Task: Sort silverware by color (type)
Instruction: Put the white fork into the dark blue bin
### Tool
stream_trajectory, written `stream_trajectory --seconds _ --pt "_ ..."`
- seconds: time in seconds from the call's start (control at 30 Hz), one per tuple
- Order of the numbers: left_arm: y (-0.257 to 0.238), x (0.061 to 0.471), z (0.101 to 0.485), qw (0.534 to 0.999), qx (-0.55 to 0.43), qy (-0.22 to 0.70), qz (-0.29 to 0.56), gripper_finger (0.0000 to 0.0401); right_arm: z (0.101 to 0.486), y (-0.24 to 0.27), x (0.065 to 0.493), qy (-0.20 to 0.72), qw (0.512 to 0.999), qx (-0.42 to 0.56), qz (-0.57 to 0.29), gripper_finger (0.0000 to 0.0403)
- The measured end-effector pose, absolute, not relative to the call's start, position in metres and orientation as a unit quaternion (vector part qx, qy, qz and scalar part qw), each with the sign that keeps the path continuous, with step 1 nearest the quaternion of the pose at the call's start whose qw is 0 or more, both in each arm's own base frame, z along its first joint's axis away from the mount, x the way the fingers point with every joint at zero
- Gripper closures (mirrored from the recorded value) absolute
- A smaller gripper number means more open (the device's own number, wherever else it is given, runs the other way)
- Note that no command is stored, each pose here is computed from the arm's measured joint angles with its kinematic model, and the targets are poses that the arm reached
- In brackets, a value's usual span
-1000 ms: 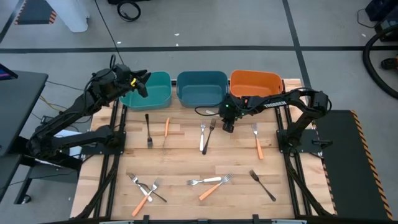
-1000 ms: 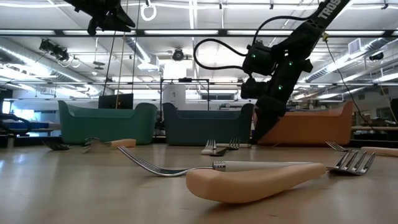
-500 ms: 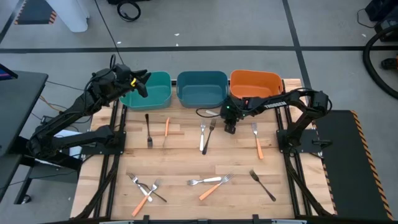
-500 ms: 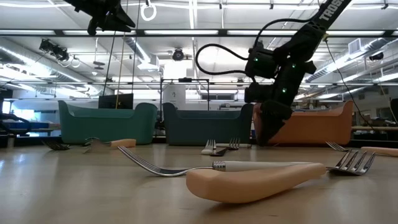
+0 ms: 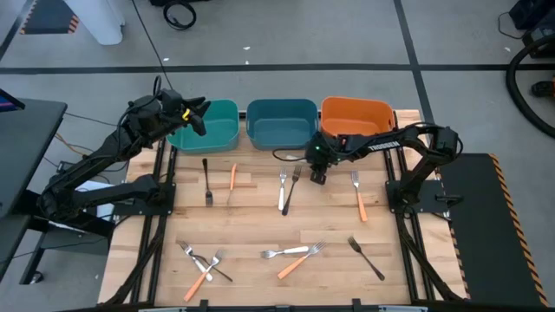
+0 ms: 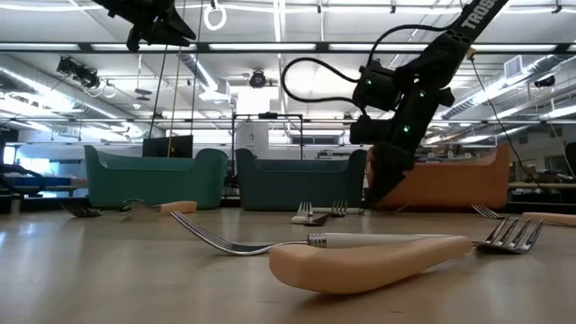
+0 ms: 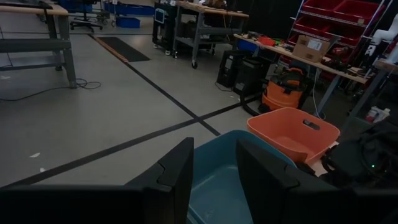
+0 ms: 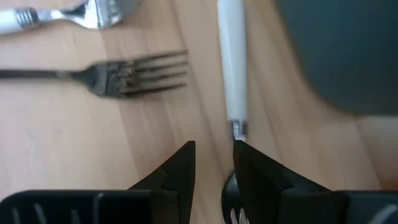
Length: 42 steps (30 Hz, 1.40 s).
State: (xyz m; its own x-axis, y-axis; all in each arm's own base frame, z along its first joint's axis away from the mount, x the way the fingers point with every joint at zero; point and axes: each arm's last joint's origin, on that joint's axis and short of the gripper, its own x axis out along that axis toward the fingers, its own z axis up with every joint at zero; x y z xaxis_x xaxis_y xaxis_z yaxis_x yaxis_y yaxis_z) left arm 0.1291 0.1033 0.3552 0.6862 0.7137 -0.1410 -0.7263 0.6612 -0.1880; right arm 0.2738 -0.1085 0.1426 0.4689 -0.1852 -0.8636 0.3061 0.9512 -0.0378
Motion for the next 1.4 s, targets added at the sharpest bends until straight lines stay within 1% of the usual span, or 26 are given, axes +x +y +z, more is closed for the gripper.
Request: stream_trajectory --seconds 0.13,0.33,0.53,0.67,0.87,1.03,1.2,1.3,1.4 --pt "0.103 0.129 0.355 0.911 -0.115 0.027 0.395 0.0271 0.143 -0.111 0.276 0.488 0.857 0.039 -0.161 0.0286" --pt "0.103 0.129 0.355 0.911 -0.115 0.027 0.395 0.0271 0.126 -0.115 0.279 0.505 0.848 0.052 -0.153 0.0286" --pt "0.103 0.129 0.355 0.911 -0.116 0.029 0.396 0.0271 0.127 -0.11 0.279 0.506 0.846 0.068 -0.153 0.029" --pt "0.103 0.129 0.355 0.911 -0.116 0.03 0.396 0.0271 0.127 -0.109 0.277 0.516 0.839 0.079 -0.152 0.0314" --pt "0.103 0.129 0.354 0.912 -0.107 0.035 0.395 0.0271 0.125 -0.102 0.274 0.538 0.821 0.107 -0.156 0.0388" --pt "0.103 0.129 0.354 0.912 -0.105 0.036 0.395 0.0271 0.126 -0.093 0.274 0.541 0.82 0.119 -0.147 0.039" --pt "0.103 0.129 0.354 0.912 -0.105 0.036 0.395 0.0271 0.141 -0.085 0.27 0.528 0.827 0.132 -0.138 0.0398" --pt "0.103 0.129 0.354 0.912 -0.105 0.036 0.395 0.0271 0.159 -0.083 0.265 0.502 0.84 0.143 -0.147 0.04" --pt "0.103 0.129 0.354 0.912 -0.105 0.036 0.395 0.0271 0.174 -0.081 0.257 0.494 0.841 0.154 -0.157 0.0401"
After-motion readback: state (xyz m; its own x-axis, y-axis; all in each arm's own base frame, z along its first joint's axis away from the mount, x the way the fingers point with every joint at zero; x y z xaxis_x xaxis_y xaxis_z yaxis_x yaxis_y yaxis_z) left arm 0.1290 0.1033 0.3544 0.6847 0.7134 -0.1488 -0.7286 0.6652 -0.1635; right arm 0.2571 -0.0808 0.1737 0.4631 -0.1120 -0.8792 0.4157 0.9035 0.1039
